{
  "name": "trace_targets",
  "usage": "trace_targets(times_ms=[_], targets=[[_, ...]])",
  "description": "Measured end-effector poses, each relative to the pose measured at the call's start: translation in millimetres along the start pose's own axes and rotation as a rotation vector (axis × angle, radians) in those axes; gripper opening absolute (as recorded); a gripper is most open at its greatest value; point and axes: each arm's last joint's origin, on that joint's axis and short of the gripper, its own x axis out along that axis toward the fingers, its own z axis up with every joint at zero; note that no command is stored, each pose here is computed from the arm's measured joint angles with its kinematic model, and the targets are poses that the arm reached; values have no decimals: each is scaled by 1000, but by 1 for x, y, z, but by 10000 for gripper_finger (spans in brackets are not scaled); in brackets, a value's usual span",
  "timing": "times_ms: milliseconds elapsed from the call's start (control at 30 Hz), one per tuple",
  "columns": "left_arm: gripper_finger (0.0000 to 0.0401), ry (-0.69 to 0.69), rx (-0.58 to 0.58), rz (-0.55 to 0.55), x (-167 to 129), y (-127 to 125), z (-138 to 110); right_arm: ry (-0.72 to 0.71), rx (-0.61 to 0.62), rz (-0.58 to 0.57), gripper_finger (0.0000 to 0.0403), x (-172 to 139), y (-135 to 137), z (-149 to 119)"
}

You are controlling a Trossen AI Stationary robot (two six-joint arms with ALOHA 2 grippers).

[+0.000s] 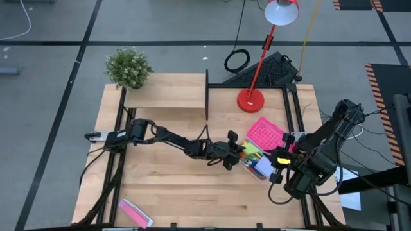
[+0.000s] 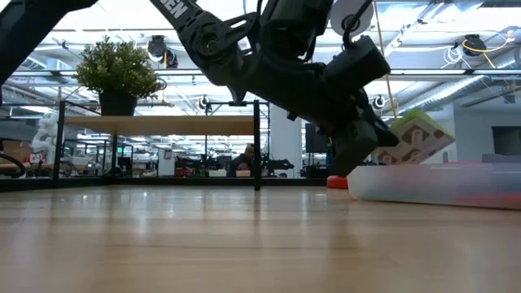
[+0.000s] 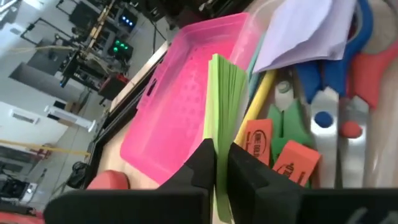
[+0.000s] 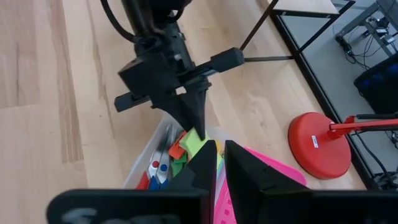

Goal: Pack school essentials
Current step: Put the green sticky notes into the pink supply box

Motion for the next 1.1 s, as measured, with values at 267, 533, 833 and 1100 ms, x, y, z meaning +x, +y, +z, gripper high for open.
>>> trace_targets(times_ms=[267,533,833,1100], targets=[[42,21,-50,-58,3,3,-9,4,1,3,24,0,0,0],[95,-5,-84,-90,2,2,-8,6,1,4,24,0,0,0],[166,-23,-116,-123,1,-1,-6,3,8,10,24,0,1,0],[195,-88,-222,-242,-3,3,7,-7,28,26,24,0,3,2]])
